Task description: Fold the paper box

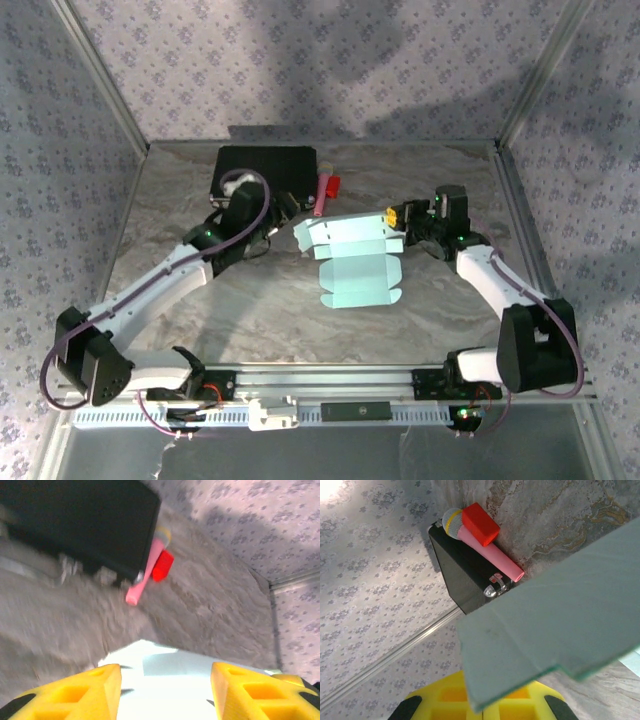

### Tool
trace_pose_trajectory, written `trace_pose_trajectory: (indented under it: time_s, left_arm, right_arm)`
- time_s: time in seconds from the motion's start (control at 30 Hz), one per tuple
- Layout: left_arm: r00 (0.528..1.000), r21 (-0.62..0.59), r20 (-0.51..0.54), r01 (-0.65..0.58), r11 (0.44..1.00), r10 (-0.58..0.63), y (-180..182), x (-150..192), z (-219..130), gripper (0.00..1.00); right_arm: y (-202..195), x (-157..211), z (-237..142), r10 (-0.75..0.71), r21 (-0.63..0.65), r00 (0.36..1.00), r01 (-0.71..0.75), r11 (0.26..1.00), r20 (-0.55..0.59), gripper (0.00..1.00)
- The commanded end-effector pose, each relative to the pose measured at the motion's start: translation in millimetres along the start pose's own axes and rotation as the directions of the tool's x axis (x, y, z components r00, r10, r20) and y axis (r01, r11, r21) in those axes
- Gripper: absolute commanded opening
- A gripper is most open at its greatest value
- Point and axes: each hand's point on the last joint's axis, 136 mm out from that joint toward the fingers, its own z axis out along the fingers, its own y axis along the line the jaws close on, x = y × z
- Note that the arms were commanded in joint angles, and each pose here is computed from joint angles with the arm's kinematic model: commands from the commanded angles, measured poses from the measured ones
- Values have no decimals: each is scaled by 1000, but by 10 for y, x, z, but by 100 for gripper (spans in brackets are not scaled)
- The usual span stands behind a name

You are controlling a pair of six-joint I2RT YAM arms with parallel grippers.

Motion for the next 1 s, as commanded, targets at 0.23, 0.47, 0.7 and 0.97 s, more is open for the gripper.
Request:
trace_pose_trajectory:
  time_s: [0.23,0.47,0.7,0.97]
  left_arm:
    - [696,11,-212,704,710,-686,-152,615,509,50]
    - [653,-11,-174,747,664,-737,-60,700,589,49]
    - [611,25,-154,788,615,-776,-82,652,686,42]
    - [583,24,-183,808,589,-792,-127,747,792,29]
  right_arm:
    - [73,28,-110,4,-82,999,-7,997,-37,0]
    - [48,26,-132,5,-86,999,-9,996,-40,0]
    - [20,21,-123,18,-89,999,-22,996,-46,0]
    - [-11,11,-128,21,-86,999,-24,996,-41,0]
